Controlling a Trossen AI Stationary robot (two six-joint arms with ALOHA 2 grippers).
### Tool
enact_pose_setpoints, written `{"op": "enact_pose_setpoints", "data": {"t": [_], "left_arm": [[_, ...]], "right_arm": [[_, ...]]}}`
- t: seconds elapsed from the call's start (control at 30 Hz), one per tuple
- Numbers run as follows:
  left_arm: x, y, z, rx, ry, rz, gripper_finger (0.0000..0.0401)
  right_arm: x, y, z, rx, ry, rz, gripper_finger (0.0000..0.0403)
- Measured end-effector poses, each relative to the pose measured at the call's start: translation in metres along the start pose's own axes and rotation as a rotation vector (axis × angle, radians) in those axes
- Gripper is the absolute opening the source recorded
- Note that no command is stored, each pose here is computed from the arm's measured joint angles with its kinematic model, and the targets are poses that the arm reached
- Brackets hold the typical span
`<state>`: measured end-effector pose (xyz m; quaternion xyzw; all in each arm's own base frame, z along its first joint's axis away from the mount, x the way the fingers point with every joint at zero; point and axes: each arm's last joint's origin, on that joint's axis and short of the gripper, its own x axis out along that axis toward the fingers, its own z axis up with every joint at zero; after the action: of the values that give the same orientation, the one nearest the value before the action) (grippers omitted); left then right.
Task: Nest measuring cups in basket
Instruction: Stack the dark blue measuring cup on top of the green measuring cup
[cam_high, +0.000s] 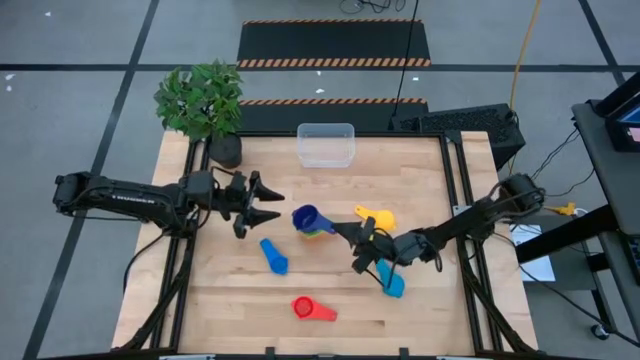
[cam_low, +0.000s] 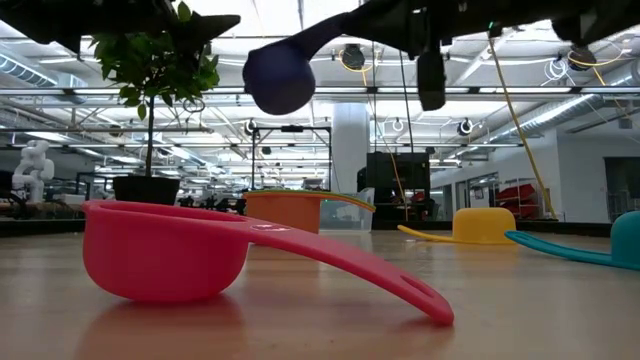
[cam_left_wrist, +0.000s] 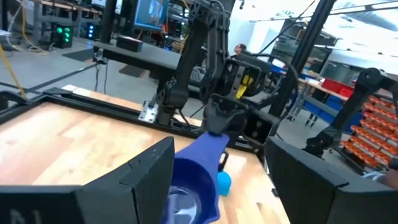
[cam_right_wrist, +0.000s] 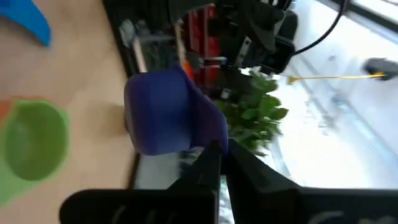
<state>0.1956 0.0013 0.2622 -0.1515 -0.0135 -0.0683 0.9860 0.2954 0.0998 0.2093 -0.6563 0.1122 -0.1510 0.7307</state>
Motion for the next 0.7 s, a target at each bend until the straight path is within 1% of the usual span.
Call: {"op": "enact_pose_setpoints", "data": {"t": [0.2,0.3,0.53,0.7], "left_arm": [[0.000,0.001,-0.001,0.016,0.006,0.035,0.0255],[0.000,0.001,-0.001,0.017,0.006,0.035,0.0255],[0.000,0.002,-0.002,0.017,0.012,0.037,0.0255],[0.000,0.002,-0.003,0.022,0.024,0.042,0.0255]], "right_arm": [[-0.006,-0.018,-0.012,0.181,-0.131,0.135,0.0000],[-0.008,-0.025,-0.019,0.217,-0.166,0.165,0.0000],[-0.010,-0.033,-0.038,0.312,-0.232,0.158,0.0000],[-0.010,-0.031,-0.053,0.378,-0.181,0.163,0.0000]]}}
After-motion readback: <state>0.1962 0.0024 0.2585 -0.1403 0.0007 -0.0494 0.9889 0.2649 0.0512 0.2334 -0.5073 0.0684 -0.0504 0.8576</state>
